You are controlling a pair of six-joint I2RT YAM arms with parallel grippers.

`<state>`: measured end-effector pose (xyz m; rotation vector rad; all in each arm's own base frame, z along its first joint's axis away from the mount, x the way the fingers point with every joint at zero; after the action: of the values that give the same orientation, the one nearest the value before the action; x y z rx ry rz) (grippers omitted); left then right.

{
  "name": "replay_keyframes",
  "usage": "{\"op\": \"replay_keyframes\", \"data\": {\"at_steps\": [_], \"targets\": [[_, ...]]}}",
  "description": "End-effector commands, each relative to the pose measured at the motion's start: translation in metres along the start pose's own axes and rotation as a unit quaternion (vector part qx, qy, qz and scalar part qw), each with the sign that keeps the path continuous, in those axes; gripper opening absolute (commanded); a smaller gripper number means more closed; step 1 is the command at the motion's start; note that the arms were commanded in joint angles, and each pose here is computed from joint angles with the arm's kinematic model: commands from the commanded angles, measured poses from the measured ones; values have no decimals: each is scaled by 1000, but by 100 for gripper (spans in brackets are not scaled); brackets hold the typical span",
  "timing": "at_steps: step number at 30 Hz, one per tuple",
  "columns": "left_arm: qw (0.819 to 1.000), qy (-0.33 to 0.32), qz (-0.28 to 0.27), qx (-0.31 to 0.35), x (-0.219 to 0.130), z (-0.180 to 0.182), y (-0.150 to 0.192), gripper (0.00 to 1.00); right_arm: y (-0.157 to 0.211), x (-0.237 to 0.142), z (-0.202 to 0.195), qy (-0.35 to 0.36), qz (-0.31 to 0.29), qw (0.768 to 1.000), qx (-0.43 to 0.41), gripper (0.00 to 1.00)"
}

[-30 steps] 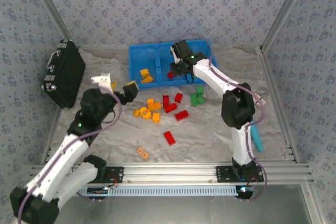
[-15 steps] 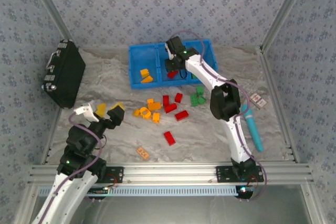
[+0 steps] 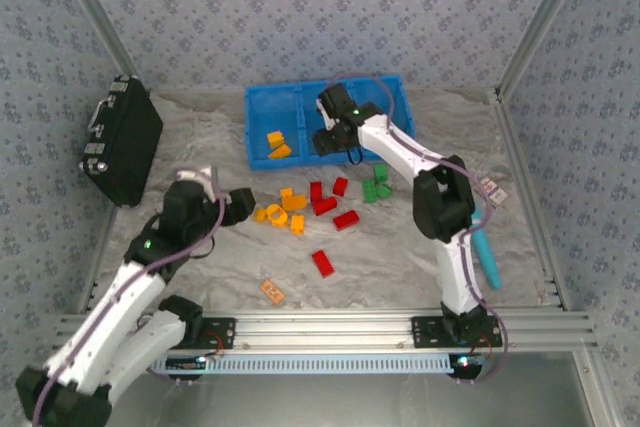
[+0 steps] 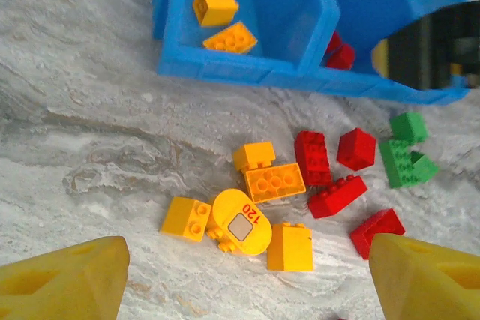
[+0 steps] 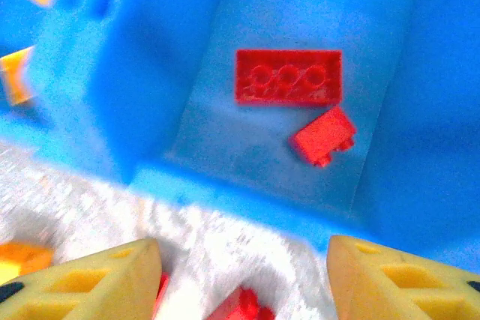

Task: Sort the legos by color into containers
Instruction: Place the lego in the container, then move the lego to the center of the table.

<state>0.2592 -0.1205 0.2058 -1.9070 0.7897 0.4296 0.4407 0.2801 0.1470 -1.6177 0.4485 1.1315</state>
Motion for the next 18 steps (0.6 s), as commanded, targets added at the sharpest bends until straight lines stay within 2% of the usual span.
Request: {"op": "replay_keyframes", "data": {"at_steps": [1, 6, 9, 14, 18], "targets": [[996, -48, 74, -14, 11, 6, 14, 83, 12, -40, 33, -45, -31, 998, -38, 65], [987, -59, 130, -77, 40, -1, 27, 82, 84, -55, 69, -68, 16, 995, -66, 73], [980, -54, 157, -108, 55, -7, 39, 81, 115, -59, 92, -88, 21, 993, -70, 78], [973, -61, 186, -121, 73, -18, 57, 81, 164, -58, 110, -86, 34, 994, -56, 79], [968, -73, 201, -134, 84, -21, 71, 81, 201, -53, 119, -83, 75, 992, -54, 79]]}}
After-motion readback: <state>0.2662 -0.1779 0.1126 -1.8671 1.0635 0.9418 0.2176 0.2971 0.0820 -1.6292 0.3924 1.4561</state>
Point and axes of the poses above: each hand's point on the last joint's axis, 136 mm out from that joint toward the fingers, its own x axis out along the fingers, its own z axis along the line the jaws close on, y = z × x, the point moved 1 cm from there along -x, back along the fingers, and after that the axes turned 1 degree about -x, right-handed, at the moved point
